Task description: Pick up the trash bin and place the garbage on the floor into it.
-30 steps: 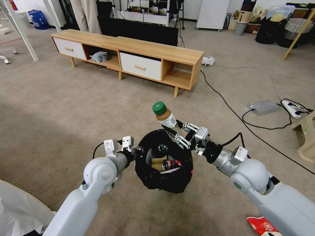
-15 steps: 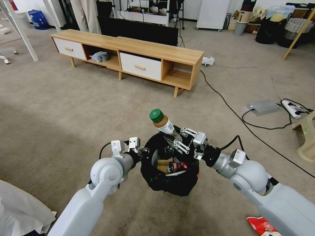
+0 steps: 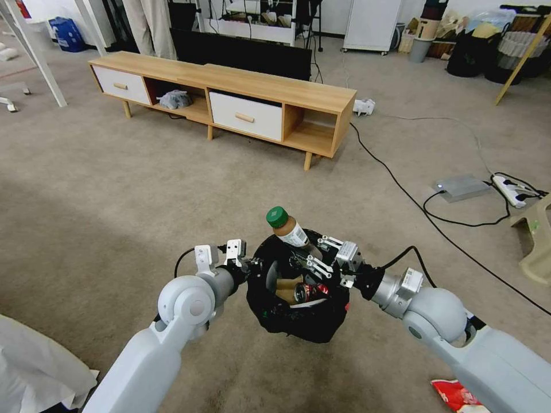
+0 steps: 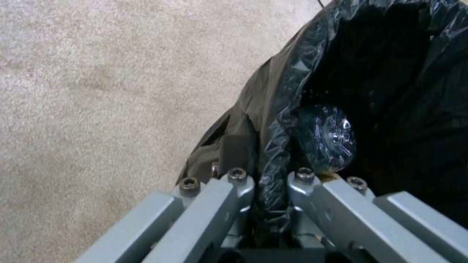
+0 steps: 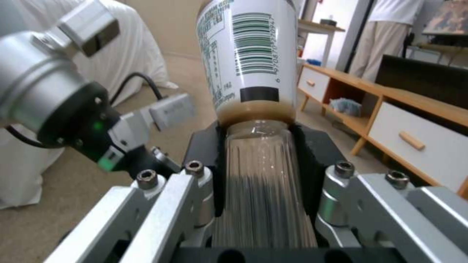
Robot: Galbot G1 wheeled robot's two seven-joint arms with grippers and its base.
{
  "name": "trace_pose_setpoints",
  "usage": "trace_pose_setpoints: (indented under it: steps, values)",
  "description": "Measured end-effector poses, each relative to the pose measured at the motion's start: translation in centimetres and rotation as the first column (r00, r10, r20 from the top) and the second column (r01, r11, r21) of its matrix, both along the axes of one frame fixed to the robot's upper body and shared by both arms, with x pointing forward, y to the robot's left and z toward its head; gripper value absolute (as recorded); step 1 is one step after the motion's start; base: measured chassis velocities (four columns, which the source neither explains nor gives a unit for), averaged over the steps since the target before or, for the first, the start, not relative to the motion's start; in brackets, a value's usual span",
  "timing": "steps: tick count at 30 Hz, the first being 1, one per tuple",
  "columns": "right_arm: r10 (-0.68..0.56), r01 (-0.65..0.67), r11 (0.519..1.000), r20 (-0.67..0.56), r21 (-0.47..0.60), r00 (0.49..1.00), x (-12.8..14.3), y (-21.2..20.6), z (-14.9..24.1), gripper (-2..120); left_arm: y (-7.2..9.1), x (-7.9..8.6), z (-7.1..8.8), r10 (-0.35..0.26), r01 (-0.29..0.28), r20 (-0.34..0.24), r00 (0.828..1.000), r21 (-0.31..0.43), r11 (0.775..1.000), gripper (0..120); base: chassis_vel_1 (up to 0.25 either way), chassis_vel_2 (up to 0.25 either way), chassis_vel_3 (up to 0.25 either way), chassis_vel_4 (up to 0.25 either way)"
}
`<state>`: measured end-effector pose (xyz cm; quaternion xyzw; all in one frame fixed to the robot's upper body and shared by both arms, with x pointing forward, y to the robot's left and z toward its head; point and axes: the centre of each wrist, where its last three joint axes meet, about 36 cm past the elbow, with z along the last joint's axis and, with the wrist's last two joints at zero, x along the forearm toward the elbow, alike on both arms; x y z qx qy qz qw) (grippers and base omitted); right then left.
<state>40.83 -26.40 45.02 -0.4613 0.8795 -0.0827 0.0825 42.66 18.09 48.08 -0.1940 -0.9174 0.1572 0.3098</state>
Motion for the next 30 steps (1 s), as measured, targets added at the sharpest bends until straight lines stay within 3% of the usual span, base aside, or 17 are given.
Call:
trace_pose_setpoints:
  steps: [6, 10, 15, 21, 23, 27, 30]
  values:
    - [-0.021, 0.020, 1.000, -0.016, -0.010, 1.000, 0.2, -0.2, -0.8, 26, 0.1, 0.0, 0.0, 0.000, 0.000, 0.000, 1.000, 0.001, 1.000, 0, 0.000, 0.000, 0.000, 0.000]
    - [-0.036, 0.036, 0.999, -0.009, -0.024, 0.999, 0.4, -0.4, -1.1, 33, 0.2, 0.0, 0.0, 0.001, -0.001, 0.001, 1.000, 0.004, 1.000, 0, 0.000, 0.000, 0.000, 0.000]
    - [-0.057, 0.057, 0.997, -0.010, -0.047, 0.998, 0.7, -1.2, -1.9, 57, 0.4, 0.0, 0.0, 0.006, -0.006, 0.003, 1.000, 0.008, 1.000, 0, 0.000, 0.000, 0.000, 0.000]
    - [-0.054, 0.053, 0.997, -0.025, -0.057, 0.998, 0.4, -1.2, -2.6, 73, 0.5, 0.0, 0.1, 0.007, -0.007, 0.005, 1.000, 0.007, 1.000, 0, 0.000, 0.000, 0.000, 0.000]
    - [-0.055, 0.053, 0.996, -0.028, -0.072, 0.998, 0.3, -1.2, -3.2, 86, 0.5, -0.1, 0.1, 0.009, -0.009, 0.006, 1.000, 0.007, 1.000, 0, 0.000, 0.000, 0.000, 0.000]
    - [-0.057, 0.054, 0.995, -0.030, -0.085, 0.998, 0.4, -1.5, -3.6, 99, 0.8, -0.2, 0.2, 0.011, -0.012, 0.008, 1.000, 0.010, 1.000, 0, 0.000, 0.000, 0.000, 0.000]
    - [-0.058, 0.055, 0.995, -0.032, -0.085, 0.998, 0.4, -1.5, -3.8, 99, 1.0, -0.2, 0.3, 0.014, -0.015, 0.011, 1.000, 0.012, 1.000, 0, 0.000, 0.000, 0.000, 0.000]
